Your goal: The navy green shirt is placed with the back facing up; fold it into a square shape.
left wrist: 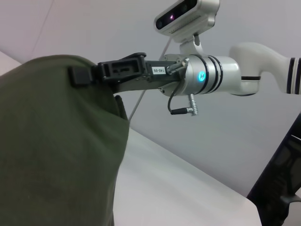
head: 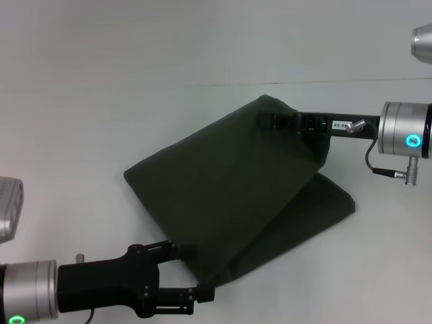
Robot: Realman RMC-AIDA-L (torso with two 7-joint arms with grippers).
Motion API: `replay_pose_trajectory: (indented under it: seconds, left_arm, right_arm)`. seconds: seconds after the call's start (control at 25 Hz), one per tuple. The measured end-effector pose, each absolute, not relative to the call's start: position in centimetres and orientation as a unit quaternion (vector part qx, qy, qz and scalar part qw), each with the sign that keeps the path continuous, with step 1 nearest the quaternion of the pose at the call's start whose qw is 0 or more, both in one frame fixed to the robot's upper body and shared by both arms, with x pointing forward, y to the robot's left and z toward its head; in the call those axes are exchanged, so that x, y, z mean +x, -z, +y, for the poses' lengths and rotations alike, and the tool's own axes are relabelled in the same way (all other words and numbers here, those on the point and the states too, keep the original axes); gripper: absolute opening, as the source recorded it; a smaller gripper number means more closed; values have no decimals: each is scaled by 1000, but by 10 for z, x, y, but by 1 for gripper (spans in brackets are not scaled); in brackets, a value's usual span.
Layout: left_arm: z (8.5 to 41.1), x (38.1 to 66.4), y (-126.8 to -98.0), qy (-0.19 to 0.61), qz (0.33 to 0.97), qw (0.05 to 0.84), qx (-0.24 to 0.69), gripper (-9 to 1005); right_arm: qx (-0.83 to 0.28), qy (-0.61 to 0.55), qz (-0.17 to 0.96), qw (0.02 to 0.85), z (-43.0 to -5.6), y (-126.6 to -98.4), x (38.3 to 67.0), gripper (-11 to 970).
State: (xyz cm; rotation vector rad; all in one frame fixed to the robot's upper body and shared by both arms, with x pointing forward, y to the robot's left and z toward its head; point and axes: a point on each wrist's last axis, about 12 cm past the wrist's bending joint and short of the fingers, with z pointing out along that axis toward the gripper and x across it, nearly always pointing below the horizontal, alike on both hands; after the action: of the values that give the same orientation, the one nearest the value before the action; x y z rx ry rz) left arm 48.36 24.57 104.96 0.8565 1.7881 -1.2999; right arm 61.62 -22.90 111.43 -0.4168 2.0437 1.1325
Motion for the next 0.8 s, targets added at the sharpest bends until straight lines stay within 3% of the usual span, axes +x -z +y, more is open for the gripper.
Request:
replay_pose_trajectory:
  seconds: [0.8]
  left_arm:
    - [247,482,-1048,513,705,368,323,903]
  right_arm:
    - [-153,-503,764,373,-257,-1121,591,100]
